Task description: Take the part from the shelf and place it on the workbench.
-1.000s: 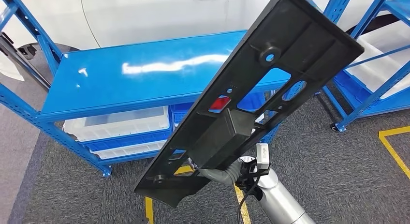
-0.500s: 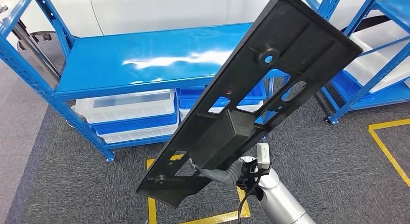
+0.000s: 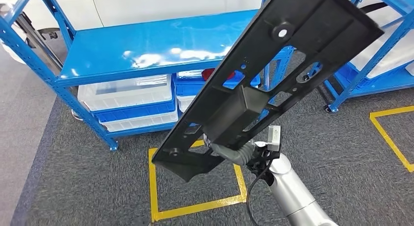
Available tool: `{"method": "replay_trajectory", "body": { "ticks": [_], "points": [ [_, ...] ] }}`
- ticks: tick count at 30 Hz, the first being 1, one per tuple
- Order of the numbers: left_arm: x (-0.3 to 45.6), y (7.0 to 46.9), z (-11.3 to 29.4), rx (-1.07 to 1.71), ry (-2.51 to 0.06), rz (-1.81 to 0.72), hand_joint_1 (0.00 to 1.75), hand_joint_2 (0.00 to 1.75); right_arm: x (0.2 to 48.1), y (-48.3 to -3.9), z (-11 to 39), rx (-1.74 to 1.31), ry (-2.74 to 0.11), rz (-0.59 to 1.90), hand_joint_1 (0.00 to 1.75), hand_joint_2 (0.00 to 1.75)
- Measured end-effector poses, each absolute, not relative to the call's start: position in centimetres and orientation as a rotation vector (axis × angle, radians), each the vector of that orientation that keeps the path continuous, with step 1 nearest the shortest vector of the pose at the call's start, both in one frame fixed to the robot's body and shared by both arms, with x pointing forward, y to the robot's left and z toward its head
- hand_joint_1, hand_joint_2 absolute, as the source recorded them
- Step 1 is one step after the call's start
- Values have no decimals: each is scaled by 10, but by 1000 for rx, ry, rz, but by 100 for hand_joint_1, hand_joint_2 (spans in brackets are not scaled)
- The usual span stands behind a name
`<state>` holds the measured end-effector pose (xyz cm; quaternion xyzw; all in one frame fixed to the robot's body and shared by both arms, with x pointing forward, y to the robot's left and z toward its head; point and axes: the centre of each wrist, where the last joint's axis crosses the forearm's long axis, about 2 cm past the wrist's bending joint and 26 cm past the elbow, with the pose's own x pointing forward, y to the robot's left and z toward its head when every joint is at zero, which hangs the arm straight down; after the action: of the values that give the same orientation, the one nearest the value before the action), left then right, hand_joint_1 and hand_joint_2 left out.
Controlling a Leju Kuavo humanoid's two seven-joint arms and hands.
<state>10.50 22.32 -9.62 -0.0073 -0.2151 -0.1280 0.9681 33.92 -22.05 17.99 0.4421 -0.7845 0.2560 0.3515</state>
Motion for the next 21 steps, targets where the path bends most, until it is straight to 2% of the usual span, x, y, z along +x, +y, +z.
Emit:
{"method": "replay_trajectory", "body": {
  "ticks": [21],
  "points": [
    [108,222,-95,-8,-448,-262,0,175,347,-244,178,1071,-2031,648,175,175]
  ]
}}
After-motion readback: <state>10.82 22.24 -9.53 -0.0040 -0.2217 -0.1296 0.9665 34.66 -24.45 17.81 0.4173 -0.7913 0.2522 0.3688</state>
